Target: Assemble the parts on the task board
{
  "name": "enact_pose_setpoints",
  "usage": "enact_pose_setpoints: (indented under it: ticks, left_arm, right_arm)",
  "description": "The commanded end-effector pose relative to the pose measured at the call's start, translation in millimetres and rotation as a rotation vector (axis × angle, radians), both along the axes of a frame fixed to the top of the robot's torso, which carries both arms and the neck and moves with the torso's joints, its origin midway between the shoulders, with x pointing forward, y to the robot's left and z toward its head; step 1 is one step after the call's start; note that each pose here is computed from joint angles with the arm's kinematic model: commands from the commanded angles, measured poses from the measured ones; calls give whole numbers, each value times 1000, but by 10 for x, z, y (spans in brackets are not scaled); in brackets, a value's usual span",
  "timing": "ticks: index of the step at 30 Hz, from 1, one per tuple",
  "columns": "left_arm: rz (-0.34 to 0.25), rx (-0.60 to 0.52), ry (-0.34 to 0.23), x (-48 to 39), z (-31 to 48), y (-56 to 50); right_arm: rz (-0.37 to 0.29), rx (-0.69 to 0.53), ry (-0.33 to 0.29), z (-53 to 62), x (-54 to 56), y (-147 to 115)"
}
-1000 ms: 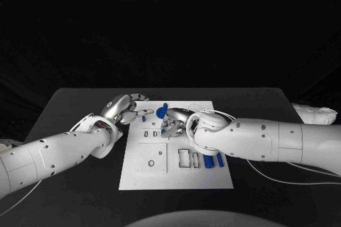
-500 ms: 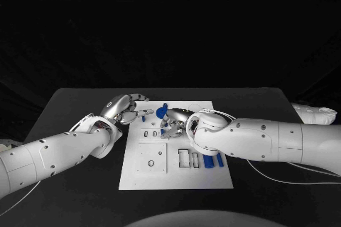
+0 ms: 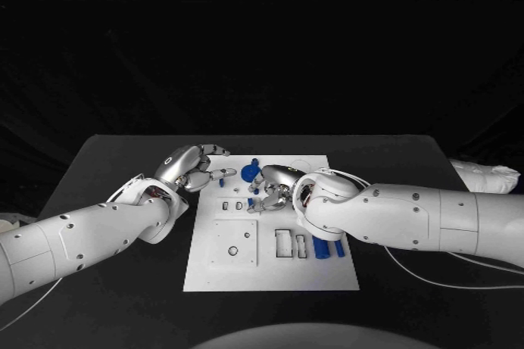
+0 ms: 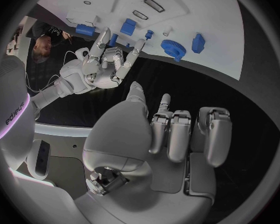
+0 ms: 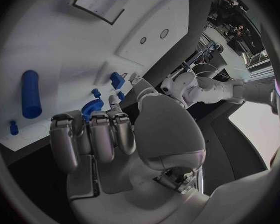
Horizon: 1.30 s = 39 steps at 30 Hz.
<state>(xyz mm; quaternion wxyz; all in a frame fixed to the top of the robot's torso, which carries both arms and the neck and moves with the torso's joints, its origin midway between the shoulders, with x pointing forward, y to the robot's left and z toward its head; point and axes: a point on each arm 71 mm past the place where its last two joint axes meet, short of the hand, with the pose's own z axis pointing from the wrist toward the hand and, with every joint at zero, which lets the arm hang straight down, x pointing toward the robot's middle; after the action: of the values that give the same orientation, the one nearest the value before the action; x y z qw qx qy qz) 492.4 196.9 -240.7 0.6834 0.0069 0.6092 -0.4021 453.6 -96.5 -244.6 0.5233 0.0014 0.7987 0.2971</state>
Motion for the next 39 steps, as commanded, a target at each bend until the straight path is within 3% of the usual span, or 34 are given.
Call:
enact_pose_setpoints:
  ticks: [1, 6, 11, 15, 22, 26, 39]
  left_arm:
    - [-3, -14, 4, -25, 27, -5]
    - [12, -31, 36, -23, 155, 23]
    - [25, 2, 183, 19, 311, -21]
    - [24, 82, 332, 42, 369, -101]
    - [3, 252, 470, 59, 415, -241]
    - [-8, 335, 526, 66, 403, -323]
    - [-16, 572, 716, 57, 228, -568]
  right_arm:
    - [-50, 163, -18, 113, 4, -74]
    - [-121, 329, 12, 331, 53, -324]
    - [-182, 451, 128, 491, 74, -657]
    - [-211, 486, 192, 534, 52, -883]
    - [-263, 481, 257, 493, 6, -1176]
    - [-289, 467, 279, 447, -3, -1292]
    - [-343, 441, 304, 329, -7, -1495]
